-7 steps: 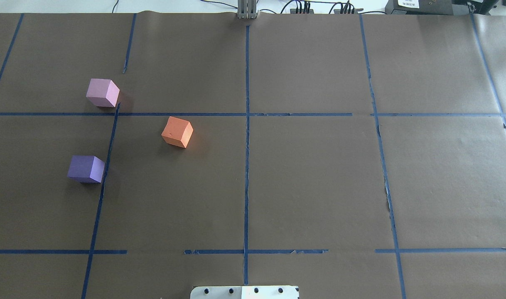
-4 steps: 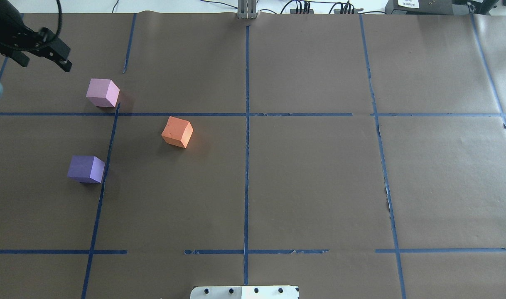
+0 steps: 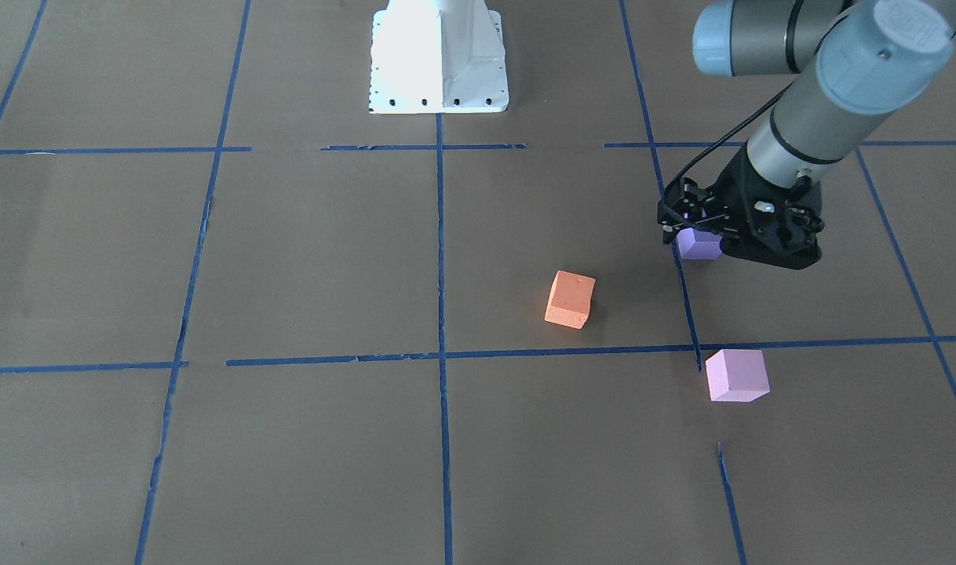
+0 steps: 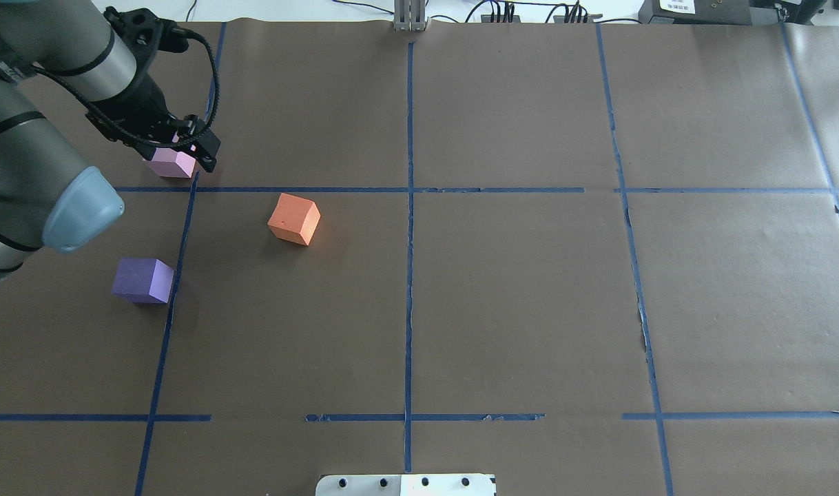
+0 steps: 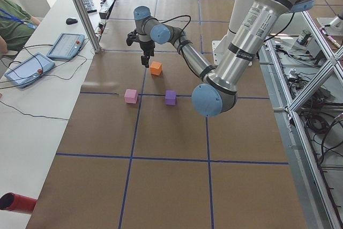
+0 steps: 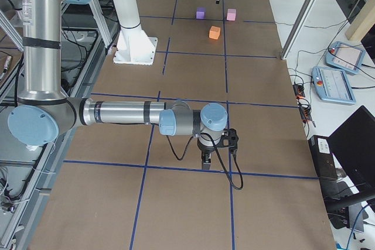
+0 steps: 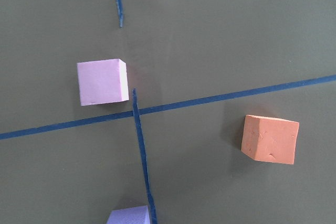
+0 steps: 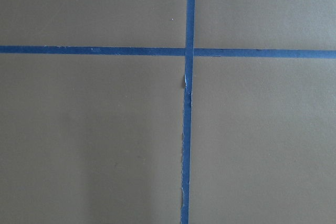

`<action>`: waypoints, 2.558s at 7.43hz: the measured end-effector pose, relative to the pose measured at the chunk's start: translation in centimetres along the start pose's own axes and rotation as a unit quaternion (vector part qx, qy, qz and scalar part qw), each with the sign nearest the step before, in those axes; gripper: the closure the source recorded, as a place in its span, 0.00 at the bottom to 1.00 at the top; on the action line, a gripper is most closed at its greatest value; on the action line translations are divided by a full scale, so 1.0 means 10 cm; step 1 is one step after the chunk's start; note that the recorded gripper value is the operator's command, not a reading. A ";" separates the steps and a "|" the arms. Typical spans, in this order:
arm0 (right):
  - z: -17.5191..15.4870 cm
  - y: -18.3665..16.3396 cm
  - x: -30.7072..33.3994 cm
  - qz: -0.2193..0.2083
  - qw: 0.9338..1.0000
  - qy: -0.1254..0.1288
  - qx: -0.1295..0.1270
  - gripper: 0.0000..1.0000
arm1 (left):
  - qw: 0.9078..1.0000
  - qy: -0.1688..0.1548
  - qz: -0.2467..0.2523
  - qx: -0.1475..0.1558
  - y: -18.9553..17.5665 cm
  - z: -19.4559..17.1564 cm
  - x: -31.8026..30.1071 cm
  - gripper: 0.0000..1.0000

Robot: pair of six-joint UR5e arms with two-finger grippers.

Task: Arrange blocks in a line
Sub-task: 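Move the left gripper over the orange cube and lower onto it, then close the left gripper on the orange cube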

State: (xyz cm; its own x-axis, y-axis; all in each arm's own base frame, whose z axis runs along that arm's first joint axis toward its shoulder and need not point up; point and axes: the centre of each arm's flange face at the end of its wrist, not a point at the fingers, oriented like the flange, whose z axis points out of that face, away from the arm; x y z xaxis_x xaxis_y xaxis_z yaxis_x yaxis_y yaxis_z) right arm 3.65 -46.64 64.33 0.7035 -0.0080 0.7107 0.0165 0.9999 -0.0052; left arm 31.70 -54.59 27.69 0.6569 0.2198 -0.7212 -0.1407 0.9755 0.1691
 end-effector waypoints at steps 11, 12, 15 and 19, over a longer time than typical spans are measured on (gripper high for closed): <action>0.00 0.00 0.00 0.000 1.000 0.000 0.000 0.00 | 0.998 0.009 -0.060 -0.026 -0.11 1.28 0.98 0.00; 0.00 0.00 0.00 0.000 1.000 0.000 0.000 0.00 | 0.998 0.009 -0.060 -0.025 -0.12 1.33 0.97 0.00; 0.00 0.00 0.00 0.000 1.000 0.000 0.000 0.00 | 0.998 0.009 -0.061 -0.021 -0.16 1.44 0.96 0.00; 0.00 0.00 0.00 0.000 1.000 0.000 0.000 0.00 | 0.998 0.005 -0.063 -0.011 -0.17 1.62 1.00 0.16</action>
State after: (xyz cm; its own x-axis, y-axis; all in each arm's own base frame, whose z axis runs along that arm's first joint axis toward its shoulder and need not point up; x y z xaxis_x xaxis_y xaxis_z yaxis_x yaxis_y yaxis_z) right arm 3.66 -46.64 64.32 0.7035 -0.0080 0.7107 0.0165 0.9999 -0.0051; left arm 50.50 -54.21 31.02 0.6631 0.0948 -0.7425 -0.0733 0.9954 0.0616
